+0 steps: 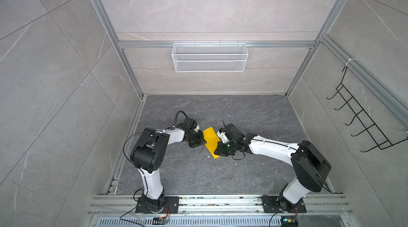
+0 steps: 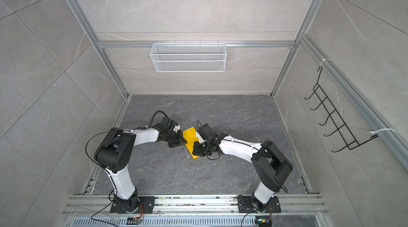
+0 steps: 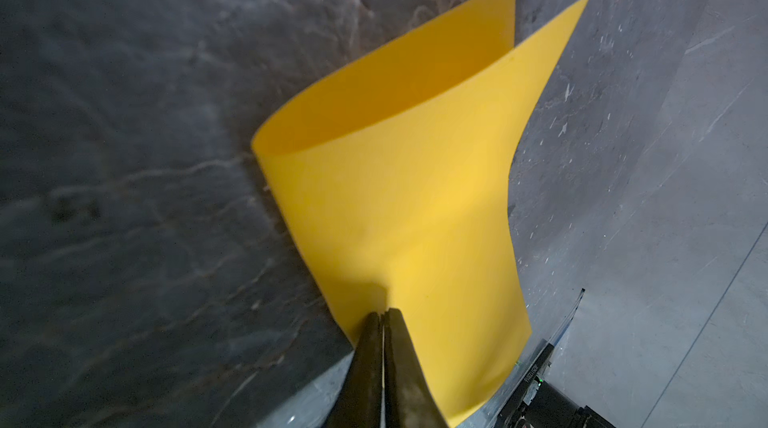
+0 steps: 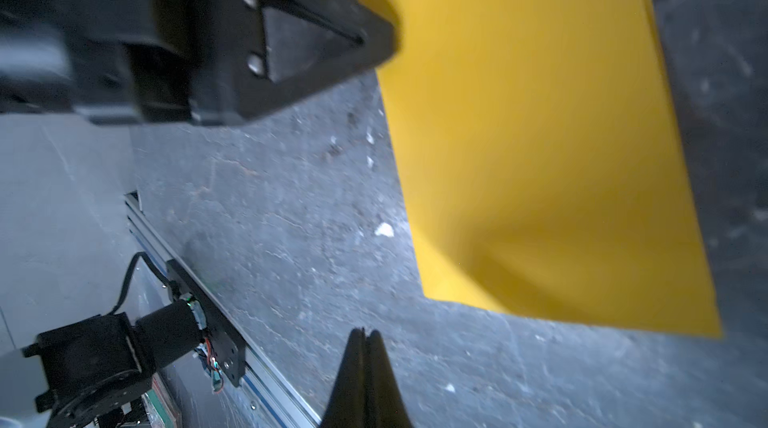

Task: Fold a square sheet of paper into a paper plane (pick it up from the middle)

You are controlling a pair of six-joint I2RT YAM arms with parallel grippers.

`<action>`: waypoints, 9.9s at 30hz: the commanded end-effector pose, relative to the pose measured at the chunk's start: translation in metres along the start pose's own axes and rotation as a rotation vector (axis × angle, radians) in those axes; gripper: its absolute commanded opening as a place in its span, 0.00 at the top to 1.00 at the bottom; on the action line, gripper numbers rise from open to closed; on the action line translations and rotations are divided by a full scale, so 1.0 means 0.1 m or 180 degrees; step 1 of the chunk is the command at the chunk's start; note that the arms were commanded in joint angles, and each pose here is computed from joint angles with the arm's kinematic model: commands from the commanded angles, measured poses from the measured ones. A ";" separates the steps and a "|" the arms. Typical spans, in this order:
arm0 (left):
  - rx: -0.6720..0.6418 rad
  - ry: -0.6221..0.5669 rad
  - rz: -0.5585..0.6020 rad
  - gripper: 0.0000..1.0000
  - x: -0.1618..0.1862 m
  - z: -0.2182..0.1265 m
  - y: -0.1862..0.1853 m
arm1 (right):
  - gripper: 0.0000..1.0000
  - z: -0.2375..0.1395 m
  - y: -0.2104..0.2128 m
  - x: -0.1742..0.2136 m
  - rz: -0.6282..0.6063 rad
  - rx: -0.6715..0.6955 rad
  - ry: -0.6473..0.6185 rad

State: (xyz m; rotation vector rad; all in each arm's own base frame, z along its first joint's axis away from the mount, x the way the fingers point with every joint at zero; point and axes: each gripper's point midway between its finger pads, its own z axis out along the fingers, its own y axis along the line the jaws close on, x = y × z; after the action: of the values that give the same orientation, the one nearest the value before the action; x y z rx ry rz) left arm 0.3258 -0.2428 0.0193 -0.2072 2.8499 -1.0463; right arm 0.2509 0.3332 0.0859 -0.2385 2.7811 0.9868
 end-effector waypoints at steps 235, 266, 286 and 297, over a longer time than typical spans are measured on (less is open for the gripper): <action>0.0056 -0.0213 -0.0353 0.72 0.45 -0.22 -0.40 | 0.67 0.12 -0.75 0.04 0.0398 -0.0213 0.0384; -0.0136 -0.0148 -0.0460 0.72 0.55 -0.10 -0.13 | 0.69 0.23 -0.62 0.02 0.0567 -0.0582 0.0438; -0.0217 -0.0153 -0.0553 0.72 0.59 -0.05 0.00 | 0.76 0.35 -0.58 0.04 0.0724 -0.0719 0.0372; 0.0013 -0.0287 -0.0319 0.72 0.43 -0.23 -0.31 | 0.98 0.25 -0.66 -0.02 0.0885 -0.0580 0.0062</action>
State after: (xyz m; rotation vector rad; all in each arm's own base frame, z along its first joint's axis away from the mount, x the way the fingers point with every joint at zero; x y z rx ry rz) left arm 0.2689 -0.2531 0.0272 -0.4605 2.8615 -0.9941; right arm 0.2648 0.3004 0.0184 0.1077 2.8286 1.3420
